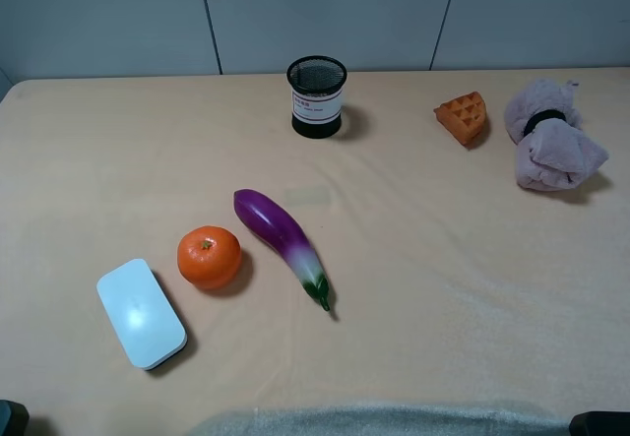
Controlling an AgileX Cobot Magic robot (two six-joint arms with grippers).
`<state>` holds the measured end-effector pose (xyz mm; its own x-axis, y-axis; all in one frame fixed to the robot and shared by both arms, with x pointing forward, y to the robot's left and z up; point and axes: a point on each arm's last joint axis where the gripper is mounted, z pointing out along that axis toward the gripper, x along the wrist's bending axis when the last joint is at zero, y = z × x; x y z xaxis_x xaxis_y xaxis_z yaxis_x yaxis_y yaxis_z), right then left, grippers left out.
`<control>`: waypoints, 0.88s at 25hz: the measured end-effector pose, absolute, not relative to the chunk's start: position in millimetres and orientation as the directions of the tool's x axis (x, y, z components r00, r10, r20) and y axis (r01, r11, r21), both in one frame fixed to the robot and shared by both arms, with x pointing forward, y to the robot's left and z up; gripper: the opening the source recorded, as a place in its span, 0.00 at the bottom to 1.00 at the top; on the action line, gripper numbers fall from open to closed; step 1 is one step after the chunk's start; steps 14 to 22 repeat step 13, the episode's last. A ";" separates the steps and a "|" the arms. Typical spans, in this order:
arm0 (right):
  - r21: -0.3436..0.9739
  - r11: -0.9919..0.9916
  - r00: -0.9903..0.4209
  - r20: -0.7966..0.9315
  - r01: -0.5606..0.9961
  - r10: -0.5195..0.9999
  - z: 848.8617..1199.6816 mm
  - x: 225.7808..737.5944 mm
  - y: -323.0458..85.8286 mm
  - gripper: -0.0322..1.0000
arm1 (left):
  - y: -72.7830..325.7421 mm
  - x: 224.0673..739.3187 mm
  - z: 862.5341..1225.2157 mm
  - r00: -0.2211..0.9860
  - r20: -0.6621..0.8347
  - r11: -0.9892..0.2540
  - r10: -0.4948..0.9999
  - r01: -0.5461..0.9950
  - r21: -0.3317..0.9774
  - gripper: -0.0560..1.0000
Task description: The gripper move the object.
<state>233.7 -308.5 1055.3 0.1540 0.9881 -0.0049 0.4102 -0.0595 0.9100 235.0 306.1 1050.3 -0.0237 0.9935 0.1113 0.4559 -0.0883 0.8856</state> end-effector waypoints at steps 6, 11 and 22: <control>0.910 -0.059 0.154 -0.005 0.410 0.988 1055.3 233.7 -308.5 0.70 | 306.1 235.0 1050.3 -0.023 0.112 -0.089 0.993 0.456 0.886 0.95; 0.910 -0.059 0.154 -0.005 0.410 0.988 1055.3 233.7 -308.5 0.70 | 306.1 235.0 1050.3 -0.023 0.112 -0.089 0.993 0.456 0.886 0.95; 0.910 -0.059 0.154 -0.005 0.410 0.988 1055.3 233.7 -308.5 0.70 | 306.1 235.0 1050.3 -0.023 0.112 -0.089 0.993 0.456 0.886 0.95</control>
